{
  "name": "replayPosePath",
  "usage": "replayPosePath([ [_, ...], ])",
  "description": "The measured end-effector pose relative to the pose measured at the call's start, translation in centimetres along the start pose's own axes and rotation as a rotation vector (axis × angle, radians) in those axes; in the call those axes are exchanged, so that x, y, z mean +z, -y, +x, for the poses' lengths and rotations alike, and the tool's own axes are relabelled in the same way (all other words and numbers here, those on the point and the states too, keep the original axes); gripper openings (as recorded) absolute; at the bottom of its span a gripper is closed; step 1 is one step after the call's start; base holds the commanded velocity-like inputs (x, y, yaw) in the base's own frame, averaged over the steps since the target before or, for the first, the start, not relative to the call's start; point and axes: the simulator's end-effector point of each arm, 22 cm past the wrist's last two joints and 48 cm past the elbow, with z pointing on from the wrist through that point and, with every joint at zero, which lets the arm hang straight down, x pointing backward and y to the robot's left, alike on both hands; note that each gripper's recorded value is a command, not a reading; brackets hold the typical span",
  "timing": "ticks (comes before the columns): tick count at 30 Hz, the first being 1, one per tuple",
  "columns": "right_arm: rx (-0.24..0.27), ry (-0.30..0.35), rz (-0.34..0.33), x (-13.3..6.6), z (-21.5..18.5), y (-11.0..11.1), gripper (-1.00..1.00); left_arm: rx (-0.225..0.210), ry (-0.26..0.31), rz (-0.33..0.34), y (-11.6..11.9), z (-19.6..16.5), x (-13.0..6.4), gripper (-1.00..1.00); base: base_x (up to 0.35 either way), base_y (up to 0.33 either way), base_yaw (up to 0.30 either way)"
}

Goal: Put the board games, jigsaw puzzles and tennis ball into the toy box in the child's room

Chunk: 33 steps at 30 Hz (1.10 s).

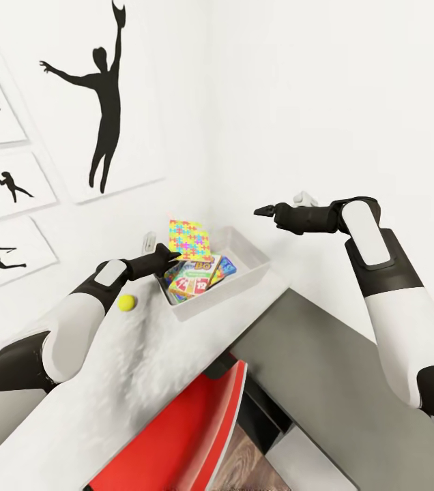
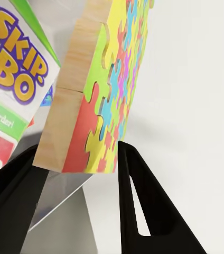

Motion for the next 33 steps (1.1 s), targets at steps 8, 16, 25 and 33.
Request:
replayPosePath([
  [8,0.007,-0.01,0.004,0.6,0.5,0.6,1.0,-0.008,-0.004,-0.009,-0.9,0.2,0.4,-1.0,0.0,0.0,0.0],
  [16,0.014,-0.02,0.008,1.2,1.0,1.3,1.0,-0.016,-0.009,-0.019,-1.9,0.3,0.7,-1.0,0.0,0.0,0.0],
  [25,0.021,-0.031,0.012,1.9,1.6,2.0,1.0,-0.028,-0.013,-0.027,-3.0,0.4,1.0,-1.0,0.0,0.0,0.0],
  [33,0.028,-0.041,0.017,2.5,2.1,2.6,1.0,-0.038,-0.019,-0.036,-3.9,0.6,1.3,1.0,0.0,0.0,0.0],
])
